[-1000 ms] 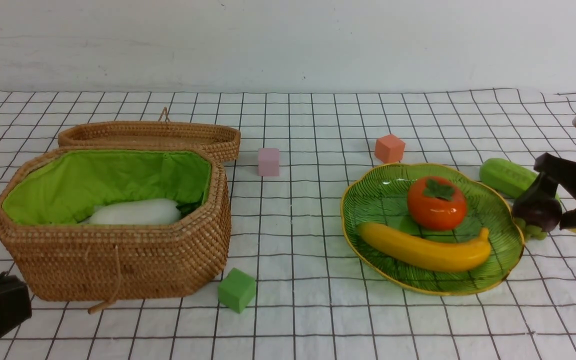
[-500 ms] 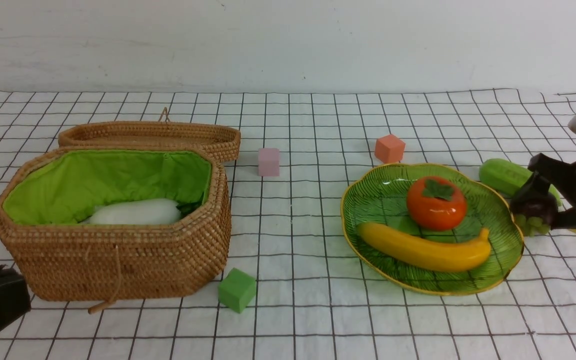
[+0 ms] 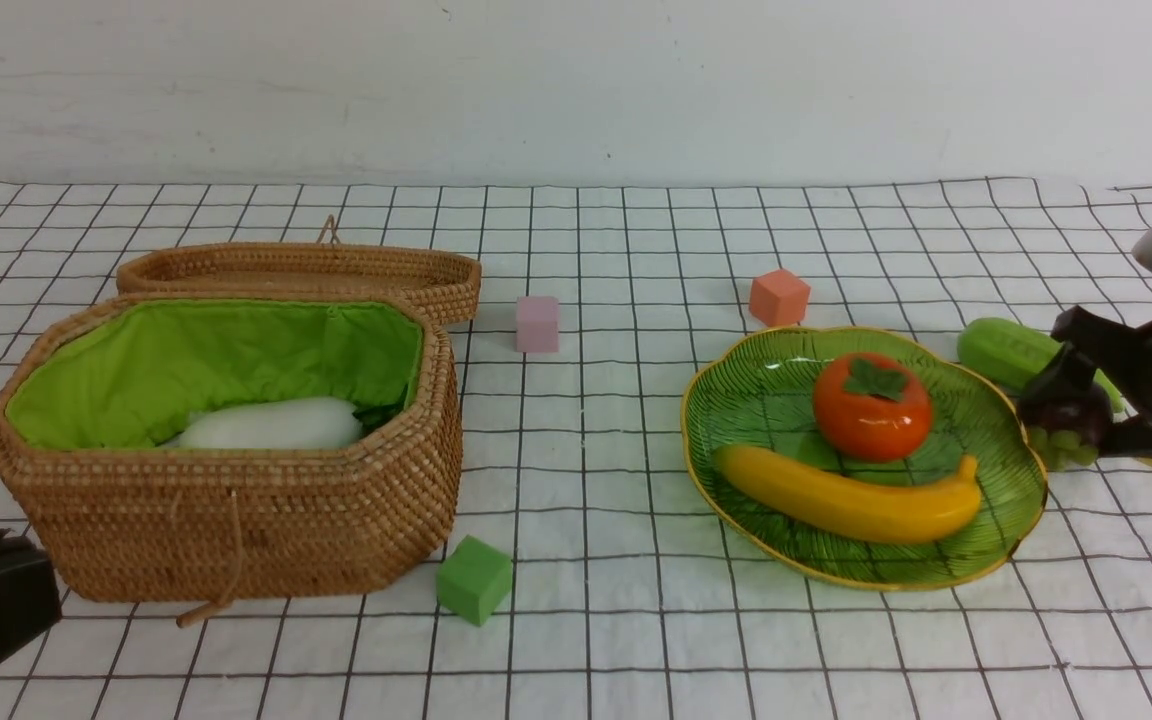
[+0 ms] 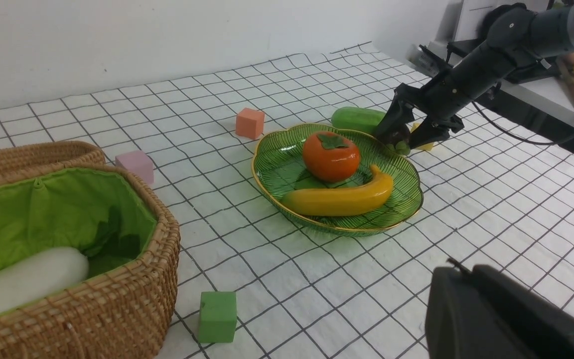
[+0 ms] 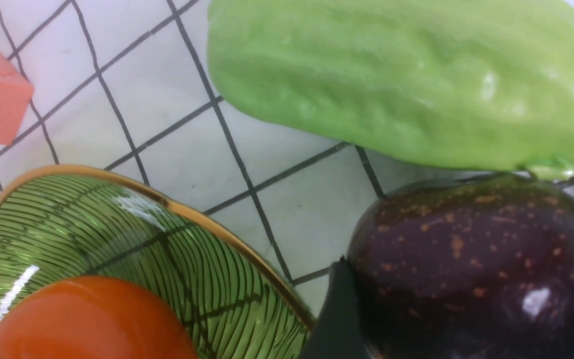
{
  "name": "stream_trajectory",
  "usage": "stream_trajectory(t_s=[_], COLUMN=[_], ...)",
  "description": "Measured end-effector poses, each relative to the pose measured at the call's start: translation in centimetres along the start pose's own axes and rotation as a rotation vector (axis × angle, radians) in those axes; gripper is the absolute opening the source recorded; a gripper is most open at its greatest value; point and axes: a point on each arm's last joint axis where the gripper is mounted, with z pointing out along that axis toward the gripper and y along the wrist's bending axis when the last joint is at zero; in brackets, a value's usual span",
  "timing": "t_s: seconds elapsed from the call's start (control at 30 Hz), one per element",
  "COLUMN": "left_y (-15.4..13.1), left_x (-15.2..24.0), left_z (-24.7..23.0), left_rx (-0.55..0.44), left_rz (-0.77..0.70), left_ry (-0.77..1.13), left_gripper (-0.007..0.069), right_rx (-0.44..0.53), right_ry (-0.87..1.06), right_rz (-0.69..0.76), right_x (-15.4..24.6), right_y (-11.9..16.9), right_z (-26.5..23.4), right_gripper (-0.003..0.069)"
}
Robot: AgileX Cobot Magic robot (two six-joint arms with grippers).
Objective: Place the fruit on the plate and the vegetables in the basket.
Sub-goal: Use the right arm to grab a mangosteen and put it into the right plate
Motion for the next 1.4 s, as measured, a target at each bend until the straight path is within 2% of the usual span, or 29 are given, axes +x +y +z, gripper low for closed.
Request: stream_trajectory(t_s=[0.37, 0.53, 0.67, 0.8, 0.93, 0.97, 1.0, 1.07, 1.17, 1.3, 1.37, 1.4], left_y=[0.0, 0.0, 0.0, 0.0, 0.0, 0.0, 0.0, 0.0, 0.0, 0.0, -0.1, -0.1], left_x=[0.0, 0.0, 0.0, -0.2, -0.4, -0.4, -0.4, -0.5, -0.7, -0.8, -0.8, -0.8], left_z=[0.0, 0.0, 0.0, 0.0, 0.0, 0.0, 0.0, 0.0, 0.0, 0.0, 0.0, 0.0], left_rx=[-0.001, -0.001, -0.001, 0.004, 0.003, 0.003, 0.003, -0.004, 0.001, 0.002, 0.008, 0.009], left_rz=[0.001, 0.001, 0.001, -0.006, -0.006, -0.006, -0.006, -0.002, 0.016, 0.017, 0.009, 0.008], left_ry=[-0.001, -0.001, -0.003, -0.022, -0.043, -0.045, -0.049, -0.06, -0.081, -0.092, -0.092, -0.092], left_gripper=[0.0026, 0.0026, 0.0026, 0.0026, 0.0026, 0.0026, 0.0026, 0.0026, 0.0026, 0.0026, 0.0026, 0.0026], right_rx=[0.0, 0.049, 0.05, -0.02, -0.233, -0.237, -0.292, -0.329, -0.333, -0.316, -0.303, -0.303], right_ry=[-0.005, -0.013, -0.04, -0.063, -0.071, -0.072, -0.074, -0.085, -0.109, -0.122, -0.118, -0.118], right_rz=[-0.005, -0.107, -0.157, -0.2, -0.439, -0.455, -0.545, -0.644, -0.756, -0.789, -0.789, -0.789], right_x=[-0.1, 0.0, -0.2, 0.5, 3.8, 4.0, 5.5, 7.2, 8.9, 9.6, 9.8, 9.8], right_y=[0.1, 0.4, 1.4, 4.1, 11.9, 12.2, 14.6, 17.0, 18.9, 19.4, 19.3, 19.3], right_z=[-0.2, -2.2, -4.9, -8.5, -8.7, -8.6, -7.9, -6.6, -4.3, -2.4, -1.3, -1.3], right_gripper=[0.0574, 0.0574, 0.0574, 0.0574, 0.0574, 0.0574, 0.0574, 0.0574, 0.0574, 0.0575, 0.0638, 0.0638])
